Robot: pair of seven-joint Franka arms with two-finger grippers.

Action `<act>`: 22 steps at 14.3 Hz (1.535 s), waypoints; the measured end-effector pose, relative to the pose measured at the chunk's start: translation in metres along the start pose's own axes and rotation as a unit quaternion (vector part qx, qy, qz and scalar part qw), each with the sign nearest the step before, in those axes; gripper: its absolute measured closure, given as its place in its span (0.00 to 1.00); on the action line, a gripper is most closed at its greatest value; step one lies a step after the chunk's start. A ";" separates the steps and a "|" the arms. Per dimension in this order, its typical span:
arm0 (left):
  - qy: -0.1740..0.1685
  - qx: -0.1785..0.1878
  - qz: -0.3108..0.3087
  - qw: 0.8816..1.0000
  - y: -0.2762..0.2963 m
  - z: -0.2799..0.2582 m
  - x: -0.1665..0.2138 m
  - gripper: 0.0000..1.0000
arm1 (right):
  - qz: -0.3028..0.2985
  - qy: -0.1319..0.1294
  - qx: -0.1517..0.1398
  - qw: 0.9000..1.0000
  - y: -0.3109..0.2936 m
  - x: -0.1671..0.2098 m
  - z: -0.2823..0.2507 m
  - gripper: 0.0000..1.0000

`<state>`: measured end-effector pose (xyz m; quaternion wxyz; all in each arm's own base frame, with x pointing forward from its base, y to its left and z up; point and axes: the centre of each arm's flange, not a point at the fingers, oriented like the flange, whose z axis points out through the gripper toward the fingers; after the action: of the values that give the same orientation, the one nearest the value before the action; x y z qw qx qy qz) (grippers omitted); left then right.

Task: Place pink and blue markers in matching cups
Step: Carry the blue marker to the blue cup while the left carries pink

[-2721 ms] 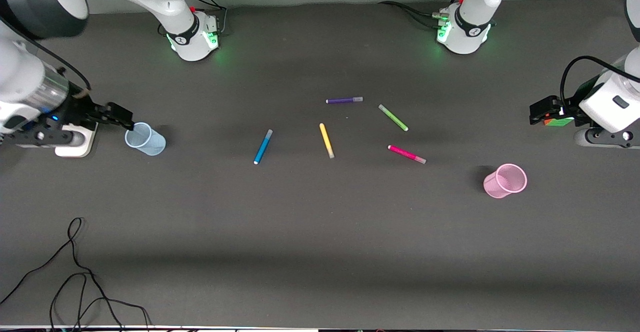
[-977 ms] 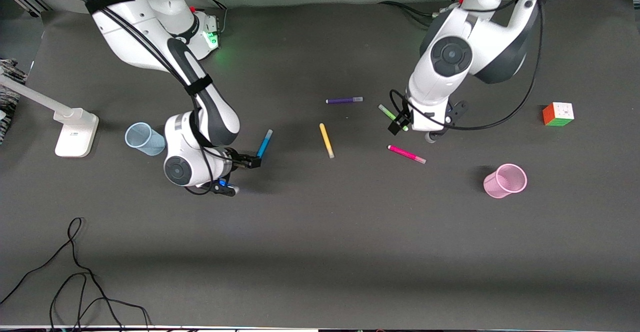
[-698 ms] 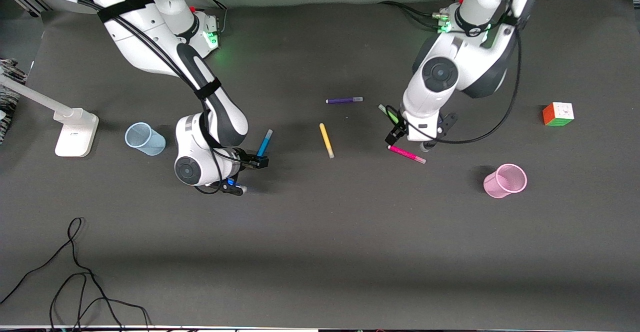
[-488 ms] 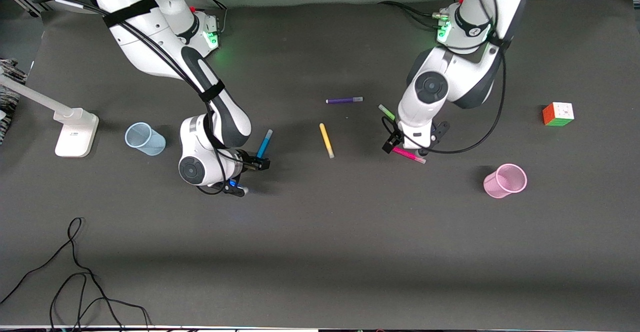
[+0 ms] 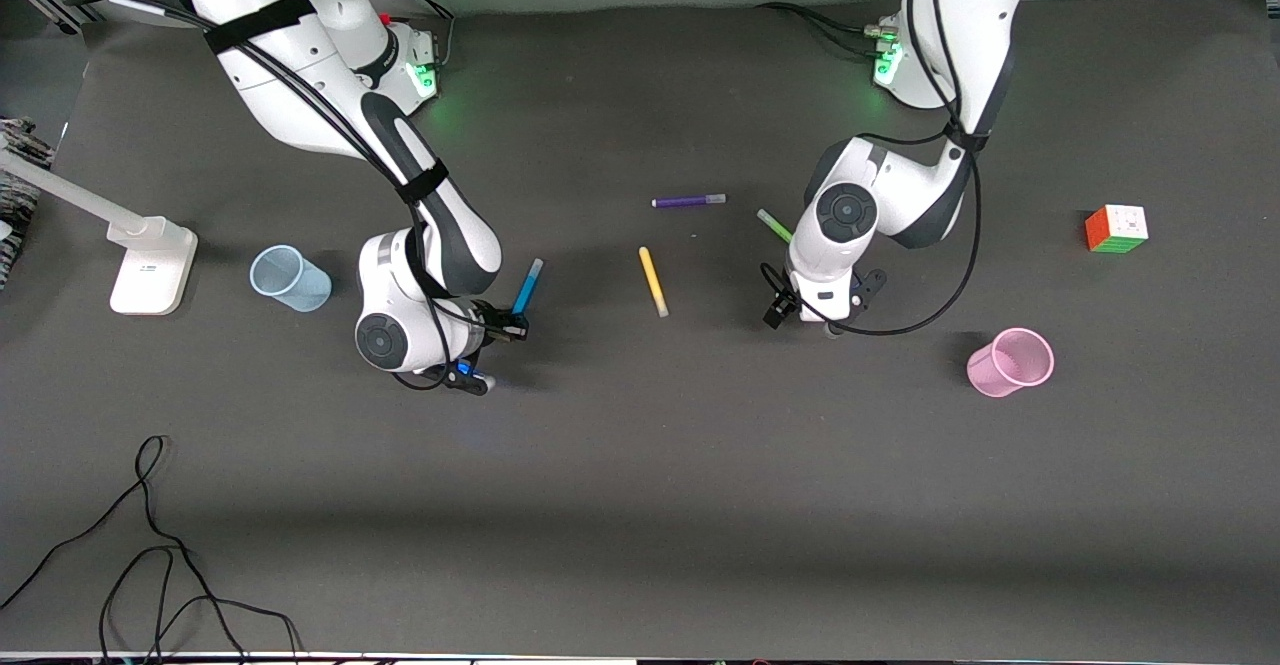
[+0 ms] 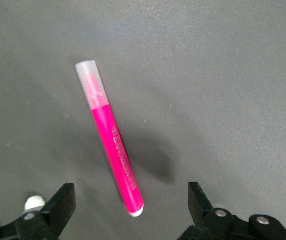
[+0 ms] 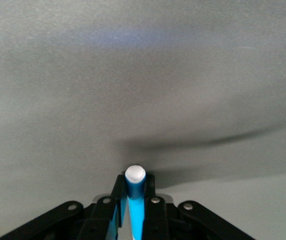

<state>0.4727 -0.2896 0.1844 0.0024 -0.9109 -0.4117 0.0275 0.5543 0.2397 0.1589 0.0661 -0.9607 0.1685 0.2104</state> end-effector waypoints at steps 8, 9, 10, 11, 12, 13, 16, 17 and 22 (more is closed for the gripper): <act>0.000 0.005 -0.002 1.000 -0.001 0.008 0.002 0.30 | -0.039 0.083 -0.017 0.996 0.044 -0.012 -0.163 0.82; 0.001 0.003 -0.002 1.000 0.001 0.007 0.002 0.41 | -0.042 0.108 -0.025 0.993 0.060 -0.015 -0.193 0.82; 0.001 0.002 -0.002 1.000 0.002 0.006 0.003 0.52 | -0.048 0.135 -0.039 0.989 0.075 -0.018 -0.218 0.82; 0.001 0.001 -0.002 1.000 0.003 0.005 0.003 0.64 | -0.059 0.160 -0.062 0.983 0.089 -0.022 -0.238 0.82; 0.001 0.000 -0.002 1.000 0.004 0.005 0.003 0.74 | -0.073 0.185 -0.086 0.976 0.100 -0.026 -0.255 0.82; 0.001 -0.001 -0.002 1.000 0.004 0.004 0.003 0.82 | -0.088 0.208 -0.103 0.969 0.110 -0.030 -0.268 0.82; 0.002 -0.003 -0.003 1.000 0.006 0.002 0.004 0.82 | -0.136 0.263 -0.116 0.948 0.155 -0.040 -0.289 0.82; 0.002 -0.004 -0.003 1.000 0.008 -0.001 0.005 0.82 | -0.150 0.276 -0.117 0.942 0.176 -0.044 -0.286 0.82; -0.017 0.046 0.009 0.999 0.029 -0.101 0.055 0.82 | -0.184 0.330 -0.131 0.917 0.250 -0.078 -0.248 0.82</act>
<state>0.5361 -0.2655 0.2822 0.0368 -0.9130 -0.4016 0.0614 0.4950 -0.0198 0.4021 -0.0824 -0.9897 -0.0282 -0.1138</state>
